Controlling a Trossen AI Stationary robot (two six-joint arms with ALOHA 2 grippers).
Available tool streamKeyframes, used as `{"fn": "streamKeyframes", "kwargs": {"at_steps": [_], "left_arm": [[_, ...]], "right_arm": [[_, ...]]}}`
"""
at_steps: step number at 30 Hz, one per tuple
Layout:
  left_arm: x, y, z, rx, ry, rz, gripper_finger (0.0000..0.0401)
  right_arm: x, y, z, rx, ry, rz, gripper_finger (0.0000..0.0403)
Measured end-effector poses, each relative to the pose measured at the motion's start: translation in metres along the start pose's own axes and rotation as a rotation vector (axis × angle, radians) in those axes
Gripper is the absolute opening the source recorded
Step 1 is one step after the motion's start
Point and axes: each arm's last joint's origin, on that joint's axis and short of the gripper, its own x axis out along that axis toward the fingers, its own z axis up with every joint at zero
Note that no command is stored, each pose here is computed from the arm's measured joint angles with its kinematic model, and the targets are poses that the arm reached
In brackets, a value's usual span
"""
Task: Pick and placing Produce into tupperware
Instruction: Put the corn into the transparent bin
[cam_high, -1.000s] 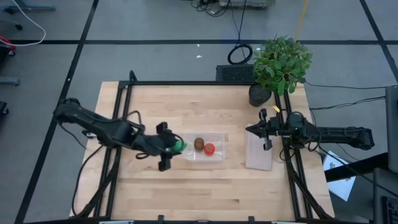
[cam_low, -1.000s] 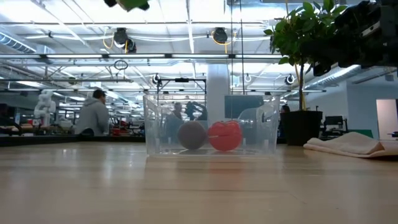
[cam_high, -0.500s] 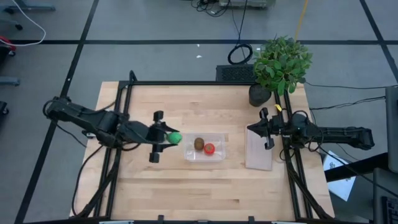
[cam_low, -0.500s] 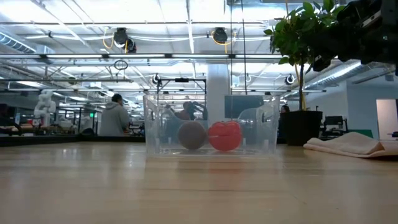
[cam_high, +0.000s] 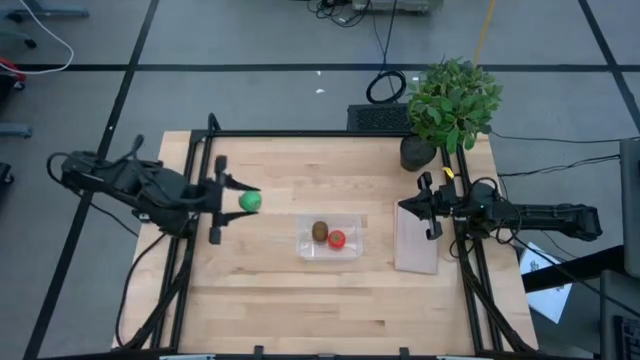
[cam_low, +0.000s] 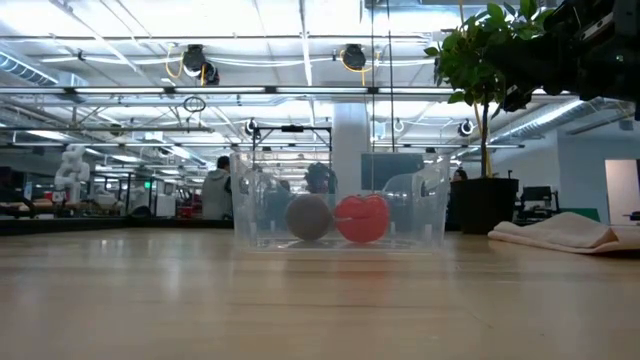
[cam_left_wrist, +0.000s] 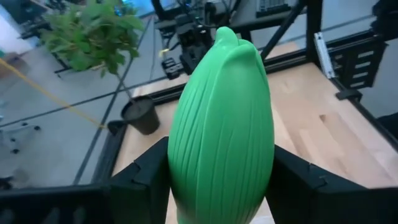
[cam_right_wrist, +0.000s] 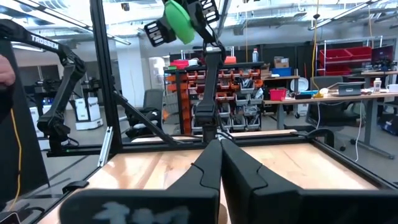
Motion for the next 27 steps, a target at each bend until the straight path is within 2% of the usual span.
{"fn": "streamKeyframes", "kwargs": {"at_steps": [6, 15, 21, 27], "left_arm": [[-0.018, 0.006, -0.008, 0.045, -0.023, 0.02, 0.0208], [-0.034, 0.009, -0.037, 0.02, -0.099, 0.051, 0.0193], [-0.029, 0.005, -0.067, 0.023, -0.202, 0.136, 0.0207], [-0.016, 0.003, -0.099, 0.023, -0.258, 0.155, 0.0195]], "right_arm": [[0.0, 0.0, 0.0, 0.0, 0.0, 0.0, 0.0], [0.0, 0.0, 0.0, 0.0, 0.002, 0.0, 0.0], [0.0, 0.0, 0.0, 0.0, 0.002, 0.0, 0.0], [0.0, 0.0, 0.0, 0.0, 0.002, -0.001, 0.0]]}}
